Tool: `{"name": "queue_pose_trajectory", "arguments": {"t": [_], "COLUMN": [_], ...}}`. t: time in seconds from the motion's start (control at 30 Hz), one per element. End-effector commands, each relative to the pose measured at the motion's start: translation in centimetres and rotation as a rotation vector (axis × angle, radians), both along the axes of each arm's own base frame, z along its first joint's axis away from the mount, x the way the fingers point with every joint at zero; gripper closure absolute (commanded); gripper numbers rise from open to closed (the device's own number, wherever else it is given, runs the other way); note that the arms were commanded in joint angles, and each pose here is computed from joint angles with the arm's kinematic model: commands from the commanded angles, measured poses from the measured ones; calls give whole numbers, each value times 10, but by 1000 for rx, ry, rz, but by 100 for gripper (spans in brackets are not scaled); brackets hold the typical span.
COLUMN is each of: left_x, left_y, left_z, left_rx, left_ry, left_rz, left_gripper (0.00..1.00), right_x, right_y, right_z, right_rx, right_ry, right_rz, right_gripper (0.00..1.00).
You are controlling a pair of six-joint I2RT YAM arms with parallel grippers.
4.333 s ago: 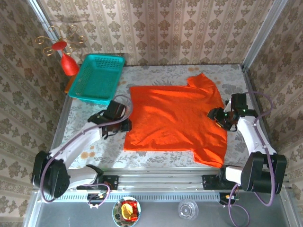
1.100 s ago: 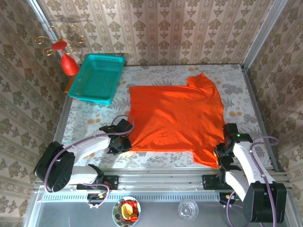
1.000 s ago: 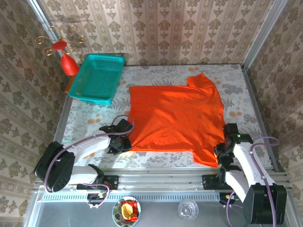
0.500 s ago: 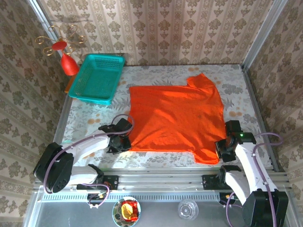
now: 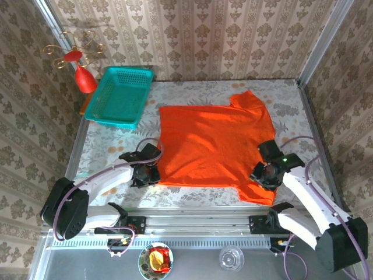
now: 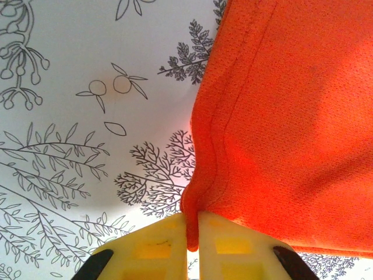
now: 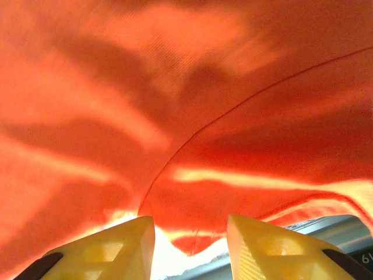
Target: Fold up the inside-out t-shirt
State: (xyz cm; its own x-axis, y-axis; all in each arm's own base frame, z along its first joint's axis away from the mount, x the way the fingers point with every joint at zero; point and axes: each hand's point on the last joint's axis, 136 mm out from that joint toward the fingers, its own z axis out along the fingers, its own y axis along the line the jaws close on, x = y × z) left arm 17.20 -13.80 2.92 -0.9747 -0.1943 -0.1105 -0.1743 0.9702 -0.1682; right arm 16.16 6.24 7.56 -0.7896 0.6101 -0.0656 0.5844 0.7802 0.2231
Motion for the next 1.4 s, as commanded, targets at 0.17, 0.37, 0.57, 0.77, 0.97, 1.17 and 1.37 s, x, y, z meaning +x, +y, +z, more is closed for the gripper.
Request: {"name": "queue_pose_trajectory", "arguments": {"t": [0.17,0.37,0.57,0.77,0.97,1.17,1.37], "left_x": [-1,-2,1,1,3,2,2], "left_y": [2,10,20,24,22,22,22], "left_z": [9,9,8,5,4,5,7], "left_rx": [9,23,25,20,10,7,5], "left_ry": [6,11,17,26,26,23,23], "left_rz": [-21,-18,-3,7,2,5,3], "left_gripper": [89,89,89,89,89,89,89], "right_x": [-37,-44,-41,-46,-51,-44,-46], "right_y": [38,34,42,45,77,75,65], "right_z": [-23,-36,-41,-44,-49,-60,-67], "right_rx": [-82,-245,-351,-395,-227,-270,-317], "right_ry": [30,108,164,227,203,204,228], "right_rz": [386,500,639,746,806,737,703], "right_gripper": [60,50,43,45,47,53,71]}}
